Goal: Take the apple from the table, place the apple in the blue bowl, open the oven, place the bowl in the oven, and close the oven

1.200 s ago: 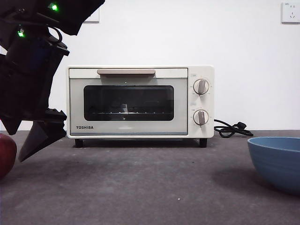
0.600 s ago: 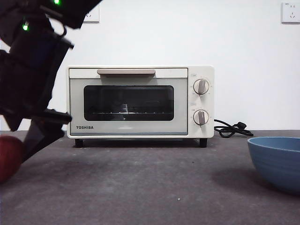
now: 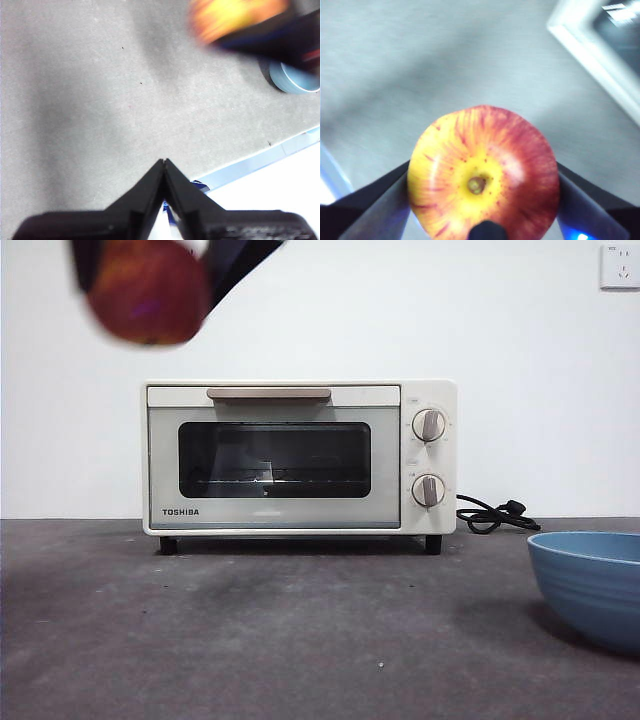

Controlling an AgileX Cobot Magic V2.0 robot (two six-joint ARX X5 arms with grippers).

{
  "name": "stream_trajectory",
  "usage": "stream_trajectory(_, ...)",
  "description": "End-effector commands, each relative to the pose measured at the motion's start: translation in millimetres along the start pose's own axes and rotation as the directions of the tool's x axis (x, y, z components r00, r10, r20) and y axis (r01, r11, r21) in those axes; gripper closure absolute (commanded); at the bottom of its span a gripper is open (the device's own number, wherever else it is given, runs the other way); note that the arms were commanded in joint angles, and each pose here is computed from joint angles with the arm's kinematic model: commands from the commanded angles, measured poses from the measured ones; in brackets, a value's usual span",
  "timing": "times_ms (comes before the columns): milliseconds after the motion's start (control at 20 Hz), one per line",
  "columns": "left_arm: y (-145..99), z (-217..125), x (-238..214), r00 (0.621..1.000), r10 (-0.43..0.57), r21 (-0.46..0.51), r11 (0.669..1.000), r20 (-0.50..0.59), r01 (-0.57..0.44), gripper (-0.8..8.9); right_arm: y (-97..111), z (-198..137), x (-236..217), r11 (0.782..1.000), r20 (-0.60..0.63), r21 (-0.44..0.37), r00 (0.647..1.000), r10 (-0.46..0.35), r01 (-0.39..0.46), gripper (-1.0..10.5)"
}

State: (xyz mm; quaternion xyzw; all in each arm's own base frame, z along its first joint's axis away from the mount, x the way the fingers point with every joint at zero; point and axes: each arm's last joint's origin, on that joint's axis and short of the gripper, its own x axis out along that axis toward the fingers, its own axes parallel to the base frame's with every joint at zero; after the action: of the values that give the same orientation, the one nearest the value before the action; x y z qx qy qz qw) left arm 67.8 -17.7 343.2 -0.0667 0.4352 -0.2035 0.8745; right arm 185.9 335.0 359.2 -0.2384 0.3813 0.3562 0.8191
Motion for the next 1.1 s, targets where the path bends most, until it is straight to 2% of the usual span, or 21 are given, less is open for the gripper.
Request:
stream_trajectory(50, 0, 3, 1, 1.0, -0.007, -0.002, 1.0, 0.008, 0.007, 8.18, -12, -7, -34, 0.999, 0.009, -0.009, 0.999, -0.046, 0.046, 9.5)
stream_trajectory(250, 1, 7, 4, 1.0, -0.008, -0.02, 1.0, 0.009, 0.008, 8.18, -32, -30, -80, 0.996, 0.006, 0.012, 0.996, -0.084, 0.084, 9.5)
stream_trajectory(450, 2, 9, 6, 1.0, -0.007, -0.023, 1.0, -0.002, 0.007, 8.18, -64, -82, -96, 0.981, -0.024, 0.118, 0.988, -0.153, 0.155, 9.5)
stream_trajectory(550, 2, 11, 7, 1.0, -0.007, -0.023, 1.0, 0.001, 0.007, 8.18, -82, -117, -99, 0.959, -0.051, 0.198, 0.979, -0.196, 0.203, 9.5)
stream_trajectory(700, 3, 15, 10, 1.0, -0.008, -0.02, 1.0, 0.009, 0.008, 8.18, -104, -161, -103, 0.909, -0.058, 0.338, 0.969, -0.24, 0.245, 9.5)
stream_trajectory(800, 4, 20, 14, 1.0, -0.008, -0.021, 1.0, 0.005, 0.008, 8.18, -113, -181, -102, 0.886, -0.02, 0.409, 0.973, -0.231, 0.219, 9.5)
stream_trajectory(950, 7, 26, 21, 1.0, -0.008, -0.032, 0.999, -0.023, 0.007, 8.18, -120, -207, -82, 0.869, 0.018, 0.476, 0.987, -0.162, 0.134, 9.5)
stream_trajectory(1100, 9, 31, 28, 0.999, -0.007, -0.04, 0.999, -0.049, 0.005, 8.18, -124, -231, -49, 0.846, -0.011, 0.518, 0.99, -0.142, 0.127, 9.5)
